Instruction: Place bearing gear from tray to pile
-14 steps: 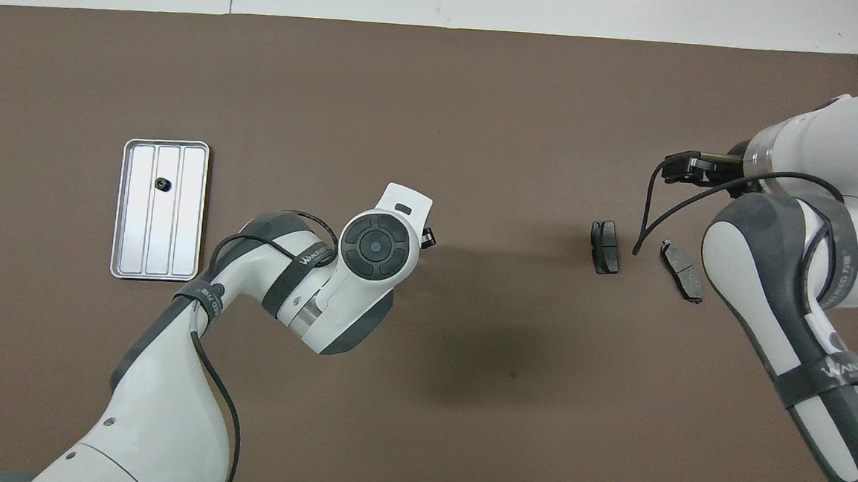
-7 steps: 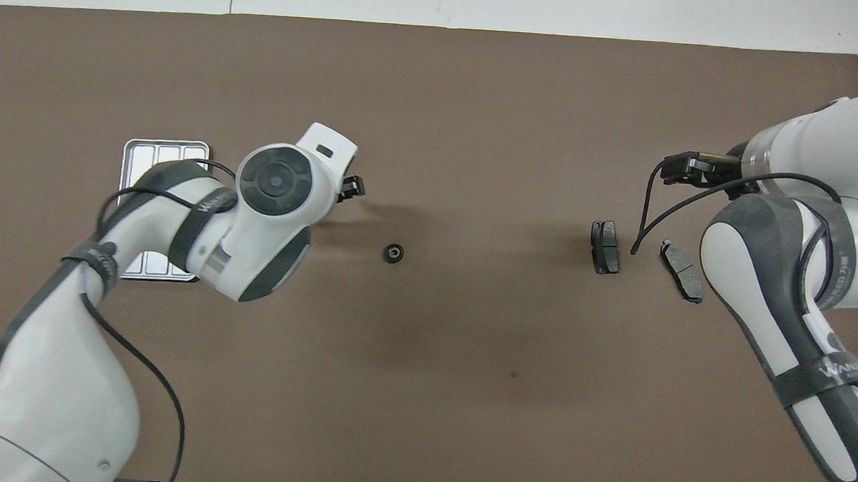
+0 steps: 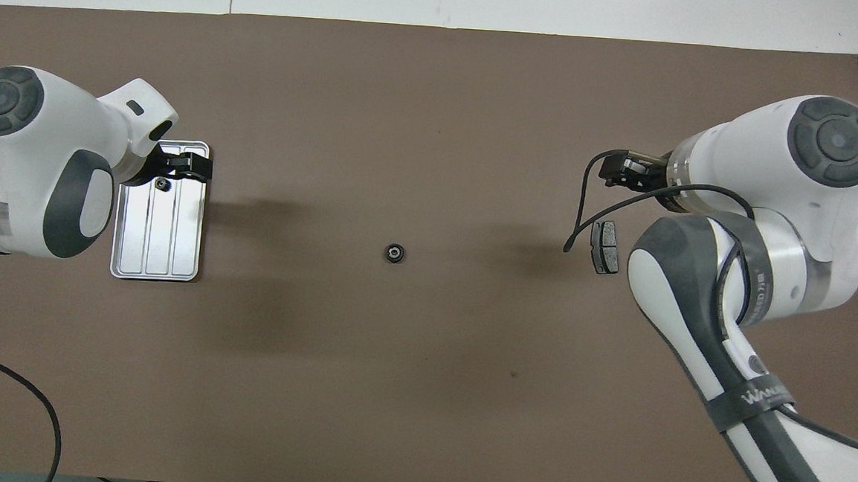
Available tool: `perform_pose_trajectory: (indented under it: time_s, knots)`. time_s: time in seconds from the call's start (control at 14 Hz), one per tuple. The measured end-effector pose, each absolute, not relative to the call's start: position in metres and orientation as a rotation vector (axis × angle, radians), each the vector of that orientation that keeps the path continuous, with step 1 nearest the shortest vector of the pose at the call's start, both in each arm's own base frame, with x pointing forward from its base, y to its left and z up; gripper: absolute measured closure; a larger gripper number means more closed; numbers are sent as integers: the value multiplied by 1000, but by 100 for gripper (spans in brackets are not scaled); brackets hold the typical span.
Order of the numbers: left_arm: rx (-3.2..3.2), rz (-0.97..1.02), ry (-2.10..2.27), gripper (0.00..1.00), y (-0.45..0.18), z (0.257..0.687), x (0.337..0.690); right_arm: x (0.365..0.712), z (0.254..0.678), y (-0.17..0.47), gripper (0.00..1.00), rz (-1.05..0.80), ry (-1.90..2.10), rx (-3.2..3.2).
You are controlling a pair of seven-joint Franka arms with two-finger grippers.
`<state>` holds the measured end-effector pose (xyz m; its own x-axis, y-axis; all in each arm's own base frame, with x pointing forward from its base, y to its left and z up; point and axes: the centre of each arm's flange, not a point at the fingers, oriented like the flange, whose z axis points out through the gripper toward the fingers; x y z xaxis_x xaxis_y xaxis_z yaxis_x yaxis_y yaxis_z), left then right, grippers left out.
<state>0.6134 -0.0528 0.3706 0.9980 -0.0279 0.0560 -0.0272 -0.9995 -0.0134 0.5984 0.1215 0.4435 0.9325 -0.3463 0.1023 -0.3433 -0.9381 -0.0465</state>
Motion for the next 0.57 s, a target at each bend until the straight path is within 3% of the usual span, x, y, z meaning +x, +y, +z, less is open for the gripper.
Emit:
perform_pose_trajectory:
  time_s: [0.57]
  knots:
    - [-3149,-19,116,0,-21,341,611,563,405,284,0,-177,865,-2924]
